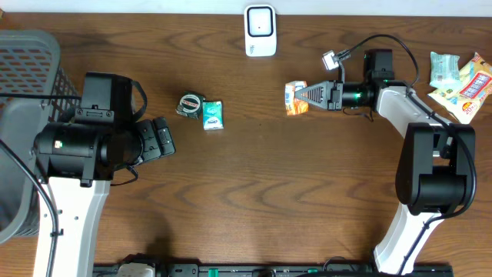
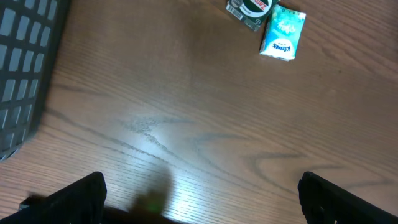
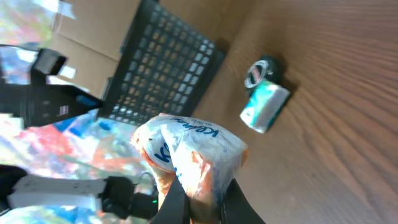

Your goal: Scan the item barcode

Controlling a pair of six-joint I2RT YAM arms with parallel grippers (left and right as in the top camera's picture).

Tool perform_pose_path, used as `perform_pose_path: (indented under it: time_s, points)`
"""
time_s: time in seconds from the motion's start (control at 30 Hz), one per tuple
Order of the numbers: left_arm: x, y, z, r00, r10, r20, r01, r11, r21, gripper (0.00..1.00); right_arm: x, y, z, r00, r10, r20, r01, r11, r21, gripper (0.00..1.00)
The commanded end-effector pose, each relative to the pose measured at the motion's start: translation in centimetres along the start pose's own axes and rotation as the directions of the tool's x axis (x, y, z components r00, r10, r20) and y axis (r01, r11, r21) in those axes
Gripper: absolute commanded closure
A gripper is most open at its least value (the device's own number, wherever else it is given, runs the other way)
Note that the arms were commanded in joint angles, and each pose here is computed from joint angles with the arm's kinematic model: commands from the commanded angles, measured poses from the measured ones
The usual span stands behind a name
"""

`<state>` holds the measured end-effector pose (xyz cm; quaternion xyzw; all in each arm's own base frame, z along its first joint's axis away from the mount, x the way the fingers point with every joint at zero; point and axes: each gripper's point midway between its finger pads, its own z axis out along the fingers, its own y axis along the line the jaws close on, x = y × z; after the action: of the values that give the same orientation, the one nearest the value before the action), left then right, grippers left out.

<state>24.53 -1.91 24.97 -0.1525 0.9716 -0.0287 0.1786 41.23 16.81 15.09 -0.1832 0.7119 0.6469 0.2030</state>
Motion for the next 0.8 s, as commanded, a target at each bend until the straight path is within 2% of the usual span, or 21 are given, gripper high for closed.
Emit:
perform_pose_path:
  time_s: [0.0, 0.23, 0.77]
  points:
    - [0.0, 0.1, -0.1, 1.0, -0.002, 0.003, 0.002, 1.0, -0.002, 0.02, -1.3, 1.1, -1.1, 0.997, 0.08, 0.022, -0.078, 0.994, -0.072, 0.99]
    - [0.0, 0.1, -0.1, 1.0, -0.002, 0.003, 0.002, 1.0, -0.002, 0.03, -3.6, 1.4, -1.6, 0.999, 0.033, 0.036, -0.031, 0.997, -0.067, 0.99]
    - [0.0, 0.1, -0.1, 1.0, -0.002, 0.003, 0.002, 1.0, -0.002, 0.02, -3.4, 1.7, -0.8, 0.999, 0.032, 0.018, -0.031, 0.997, -0.077, 0.99]
